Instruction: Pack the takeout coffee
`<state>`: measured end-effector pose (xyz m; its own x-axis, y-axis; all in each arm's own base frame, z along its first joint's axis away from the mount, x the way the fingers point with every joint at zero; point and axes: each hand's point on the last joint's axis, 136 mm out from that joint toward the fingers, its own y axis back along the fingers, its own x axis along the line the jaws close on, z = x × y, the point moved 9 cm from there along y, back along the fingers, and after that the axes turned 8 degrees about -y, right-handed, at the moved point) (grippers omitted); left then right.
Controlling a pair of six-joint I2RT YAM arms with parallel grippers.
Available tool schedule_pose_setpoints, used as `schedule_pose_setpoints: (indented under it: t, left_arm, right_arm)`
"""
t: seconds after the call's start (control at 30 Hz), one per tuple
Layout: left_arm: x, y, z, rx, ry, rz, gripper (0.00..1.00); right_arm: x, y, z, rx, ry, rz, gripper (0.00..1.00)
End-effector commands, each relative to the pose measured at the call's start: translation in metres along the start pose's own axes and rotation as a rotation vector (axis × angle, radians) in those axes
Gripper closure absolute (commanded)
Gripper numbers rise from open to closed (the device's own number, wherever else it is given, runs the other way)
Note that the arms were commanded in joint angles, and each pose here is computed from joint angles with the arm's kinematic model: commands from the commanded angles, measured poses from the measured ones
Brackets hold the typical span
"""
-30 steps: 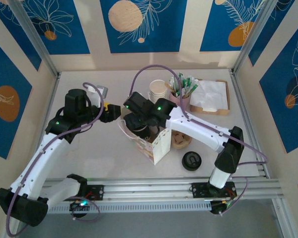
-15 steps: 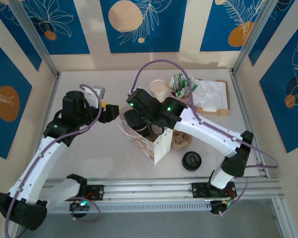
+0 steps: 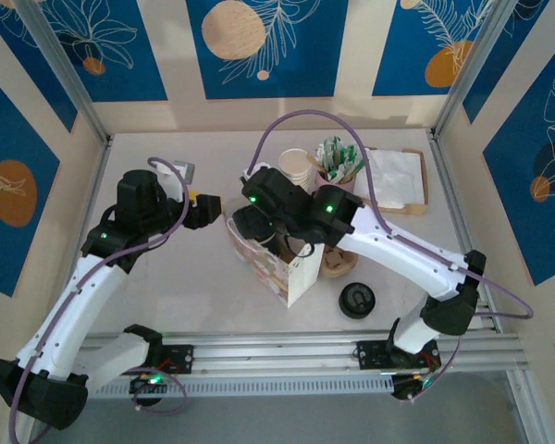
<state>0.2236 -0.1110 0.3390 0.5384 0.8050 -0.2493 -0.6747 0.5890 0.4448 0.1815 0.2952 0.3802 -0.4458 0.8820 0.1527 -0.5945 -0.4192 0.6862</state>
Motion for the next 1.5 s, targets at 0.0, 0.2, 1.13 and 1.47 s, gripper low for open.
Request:
schedule_pose_setpoints:
  t: [0.0,0.2,1.13,1.47]
  left_arm:
    - [0.001,-0.002,-0.003,0.011,0.007,0.008,0.29]
    - [0.001,-0.003,-0.004,0.012,0.009,0.008,0.29]
    - [0.007,0.023,-0.001,-0.109,-0.015,0.160,0.26]
    - [0.015,0.029,-0.004,-0.129,0.003,0.260,0.24]
  right_arm:
    - [0.000,0.030,0.011,-0.078,-0.012,0.072,0.25]
    - [0.001,0.052,0.013,-0.146,-0.007,0.167,0.24]
    - [-0.111,0.144,0.021,-0.642,-0.192,0.074,0.27]
    - [-0.198,0.105,0.000,-0.499,-0.437,-0.174,0.34]
